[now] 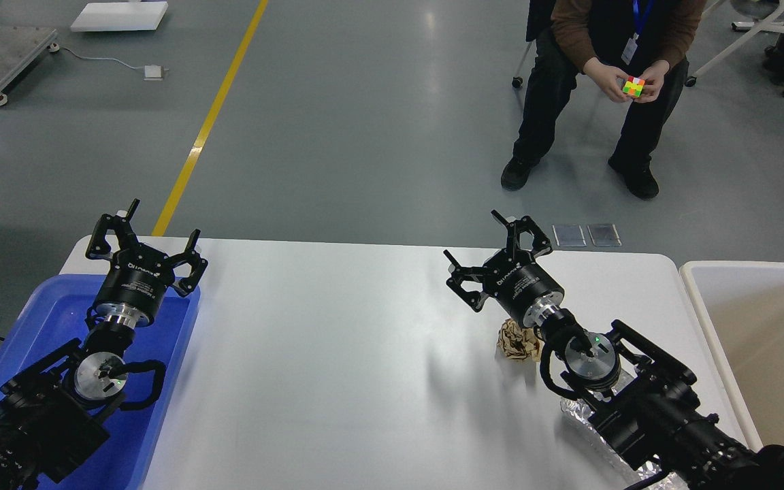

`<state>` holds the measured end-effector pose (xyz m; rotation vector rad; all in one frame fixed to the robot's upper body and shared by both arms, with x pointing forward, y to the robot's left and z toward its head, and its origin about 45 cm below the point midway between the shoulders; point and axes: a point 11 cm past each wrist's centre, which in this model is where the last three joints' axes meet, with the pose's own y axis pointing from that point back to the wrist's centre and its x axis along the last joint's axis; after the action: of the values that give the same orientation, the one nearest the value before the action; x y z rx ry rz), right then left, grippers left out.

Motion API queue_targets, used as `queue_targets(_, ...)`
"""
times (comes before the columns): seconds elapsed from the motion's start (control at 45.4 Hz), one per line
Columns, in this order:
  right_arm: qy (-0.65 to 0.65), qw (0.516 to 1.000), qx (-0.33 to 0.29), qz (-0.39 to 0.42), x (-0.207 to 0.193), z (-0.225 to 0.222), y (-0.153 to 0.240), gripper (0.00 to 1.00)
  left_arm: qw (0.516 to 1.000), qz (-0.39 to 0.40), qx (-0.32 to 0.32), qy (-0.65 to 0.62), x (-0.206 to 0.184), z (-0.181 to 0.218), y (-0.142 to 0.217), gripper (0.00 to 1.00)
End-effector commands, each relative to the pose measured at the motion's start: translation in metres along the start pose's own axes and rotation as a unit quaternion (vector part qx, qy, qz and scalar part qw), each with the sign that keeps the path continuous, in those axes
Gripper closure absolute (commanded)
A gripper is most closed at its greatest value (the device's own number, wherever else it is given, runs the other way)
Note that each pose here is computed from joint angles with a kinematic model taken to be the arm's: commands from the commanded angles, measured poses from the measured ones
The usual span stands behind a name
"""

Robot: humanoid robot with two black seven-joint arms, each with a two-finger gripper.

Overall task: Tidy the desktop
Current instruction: 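Lift the right gripper up and away from the brown paper ball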

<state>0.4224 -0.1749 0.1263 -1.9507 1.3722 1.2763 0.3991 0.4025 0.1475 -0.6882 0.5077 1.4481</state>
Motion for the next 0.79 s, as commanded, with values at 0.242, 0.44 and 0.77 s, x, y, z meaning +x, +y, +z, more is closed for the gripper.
queue_targets(0.242,0.035,0.999,-0.015,-0.013,-0.007,0.004,-0.001,0.00,1.000,0.000,0.000,0.000,0.000,0.000,0.000,0.00)
queue_targets(0.44,0.062,0.998,-0.005,-0.023,-0.011,-0.017,0.002,0.00,1.000,0.000,0.000,0.000,0.000,0.000,0.000,0.00)
queue_targets(0.77,0.148,0.985,0.030,-0.083,-0.048,-0.101,0.032,0.00,1.000,0.000,0.000,0.000,0.000,0.000,0.000,0.00)
